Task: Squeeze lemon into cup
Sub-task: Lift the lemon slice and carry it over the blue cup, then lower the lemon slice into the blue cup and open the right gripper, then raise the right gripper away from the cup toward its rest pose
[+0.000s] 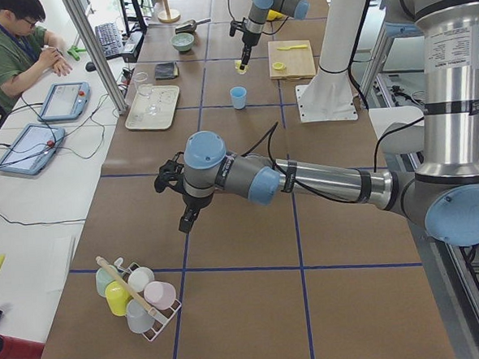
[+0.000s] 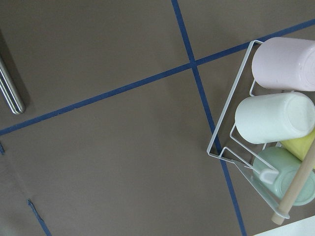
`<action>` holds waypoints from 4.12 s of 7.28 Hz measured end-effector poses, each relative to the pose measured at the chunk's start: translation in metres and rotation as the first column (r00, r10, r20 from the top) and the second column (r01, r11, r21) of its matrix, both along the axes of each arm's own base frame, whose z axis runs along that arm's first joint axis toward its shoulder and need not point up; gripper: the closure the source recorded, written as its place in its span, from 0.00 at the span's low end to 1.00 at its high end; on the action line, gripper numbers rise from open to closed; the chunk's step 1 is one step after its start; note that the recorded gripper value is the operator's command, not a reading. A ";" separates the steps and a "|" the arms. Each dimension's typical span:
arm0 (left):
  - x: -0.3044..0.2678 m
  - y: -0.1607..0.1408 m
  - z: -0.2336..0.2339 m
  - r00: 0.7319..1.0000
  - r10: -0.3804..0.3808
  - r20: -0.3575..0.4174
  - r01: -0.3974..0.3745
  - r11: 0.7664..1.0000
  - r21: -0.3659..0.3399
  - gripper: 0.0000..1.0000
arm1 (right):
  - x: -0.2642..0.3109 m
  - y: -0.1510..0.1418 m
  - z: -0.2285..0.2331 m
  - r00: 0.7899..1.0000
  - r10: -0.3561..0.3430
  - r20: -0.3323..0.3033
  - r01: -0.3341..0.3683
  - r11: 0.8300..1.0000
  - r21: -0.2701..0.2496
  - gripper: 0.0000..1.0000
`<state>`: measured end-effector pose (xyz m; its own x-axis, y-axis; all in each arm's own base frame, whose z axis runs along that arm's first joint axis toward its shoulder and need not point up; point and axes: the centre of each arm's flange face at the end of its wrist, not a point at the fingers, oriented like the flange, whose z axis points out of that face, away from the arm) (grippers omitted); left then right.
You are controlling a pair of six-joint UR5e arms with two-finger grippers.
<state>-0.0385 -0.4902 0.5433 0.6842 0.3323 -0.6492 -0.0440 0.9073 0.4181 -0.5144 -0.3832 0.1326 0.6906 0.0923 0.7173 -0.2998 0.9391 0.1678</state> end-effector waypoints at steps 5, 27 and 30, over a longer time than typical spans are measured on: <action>0.000 0.000 0.001 1.000 0.000 0.000 0.000 1.000 -0.003 0.00 | -0.047 -0.010 -0.011 0.999 -0.016 -0.040 0.015 1.000 -0.024 0.43; 0.107 -0.039 -0.078 0.994 0.001 -0.111 0.019 0.984 0.176 0.05 | 0.569 -0.173 0.470 0.821 -0.543 -0.176 0.561 0.825 0.070 0.00; 0.189 -0.030 -0.078 0.986 -0.119 -0.114 0.122 0.992 0.023 0.31 | 0.606 -0.120 0.540 0.895 -0.429 -0.123 0.429 0.903 -0.026 0.00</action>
<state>0.1504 -0.5200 0.4656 0.6435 0.2722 -0.7154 0.1137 0.8903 0.4410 0.0912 -0.5029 0.6724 0.7455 -0.2342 0.6240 0.1552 0.9715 0.1791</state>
